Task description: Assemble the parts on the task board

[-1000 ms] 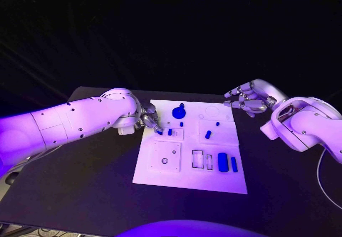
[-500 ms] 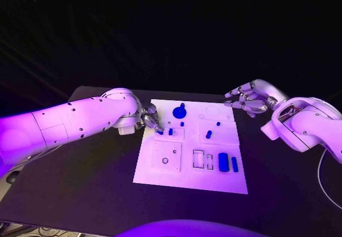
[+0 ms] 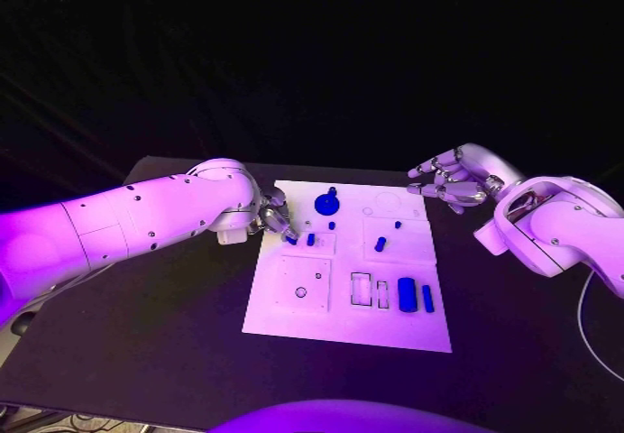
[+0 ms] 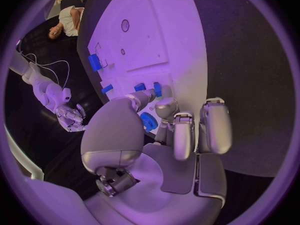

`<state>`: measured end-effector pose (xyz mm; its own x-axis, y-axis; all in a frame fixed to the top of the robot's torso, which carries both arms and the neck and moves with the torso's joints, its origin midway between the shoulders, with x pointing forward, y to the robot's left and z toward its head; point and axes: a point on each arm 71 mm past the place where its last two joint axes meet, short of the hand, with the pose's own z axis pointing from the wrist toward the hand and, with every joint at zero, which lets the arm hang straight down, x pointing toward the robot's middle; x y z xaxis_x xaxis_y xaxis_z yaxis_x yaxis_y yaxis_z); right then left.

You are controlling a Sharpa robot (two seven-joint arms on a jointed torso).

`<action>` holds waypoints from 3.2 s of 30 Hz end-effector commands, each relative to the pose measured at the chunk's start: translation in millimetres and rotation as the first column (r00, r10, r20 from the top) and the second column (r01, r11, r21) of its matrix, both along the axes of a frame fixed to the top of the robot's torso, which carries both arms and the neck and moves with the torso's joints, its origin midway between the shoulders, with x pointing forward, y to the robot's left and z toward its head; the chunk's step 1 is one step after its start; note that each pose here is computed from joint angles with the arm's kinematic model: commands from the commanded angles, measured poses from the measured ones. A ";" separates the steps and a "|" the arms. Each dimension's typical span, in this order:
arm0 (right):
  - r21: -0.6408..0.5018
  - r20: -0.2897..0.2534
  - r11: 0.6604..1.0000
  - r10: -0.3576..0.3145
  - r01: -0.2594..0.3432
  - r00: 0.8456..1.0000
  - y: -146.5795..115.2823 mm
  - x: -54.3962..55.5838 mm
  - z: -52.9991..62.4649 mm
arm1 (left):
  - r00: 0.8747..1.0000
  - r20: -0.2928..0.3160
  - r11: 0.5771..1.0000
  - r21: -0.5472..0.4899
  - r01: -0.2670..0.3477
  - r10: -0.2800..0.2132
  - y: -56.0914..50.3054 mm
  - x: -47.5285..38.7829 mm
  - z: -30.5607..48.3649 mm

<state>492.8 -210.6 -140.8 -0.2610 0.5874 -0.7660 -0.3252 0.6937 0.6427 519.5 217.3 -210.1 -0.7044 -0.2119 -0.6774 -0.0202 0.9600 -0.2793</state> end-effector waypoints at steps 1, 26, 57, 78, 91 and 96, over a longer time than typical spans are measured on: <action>-0.009 -0.003 1.000 0.010 -0.010 1.000 0.7 -0.7 -0.6 | 0.999 -0.052 0.999 0.045 -0.005 0.008 -2.1 -4.5 -9.3; -0.011 -0.005 1.000 0.008 -0.008 1.000 -0.5 0.2 -1.8 | 1.000 -0.022 0.999 0.041 -0.015 0.016 -9.7 -1.8 -8.0; -0.011 -0.008 1.000 0.006 -0.006 1.000 -2.7 -0.4 -3.2 | 1.000 -0.019 0.999 0.048 0.000 0.001 -14.5 -2.0 -7.1; -0.012 -0.012 1.000 0.006 -0.006 1.000 -2.8 0.0 -3.6 | 0.999 -0.036 0.996 0.087 -0.006 0.010 -8.5 -2.0 -7.5; -0.012 -0.012 1.000 0.007 -0.007 1.000 -2.3 0.2 -3.7 | 0.999 -0.043 0.994 0.108 -0.004 0.009 -5.4 -2.0 -7.6; -0.012 -0.012 1.000 0.007 -0.008 1.000 -2.2 0.3 -3.8 | 0.999 -0.043 0.994 0.110 -0.002 0.007 -5.2 -2.0 -7.5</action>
<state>493.4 -214.1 -144.0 -0.2665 0.5840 -0.7668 -0.3155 0.6989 0.6419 519.8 208.3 -212.5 -0.7125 -0.1745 -0.6796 -0.0350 0.9762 -0.2140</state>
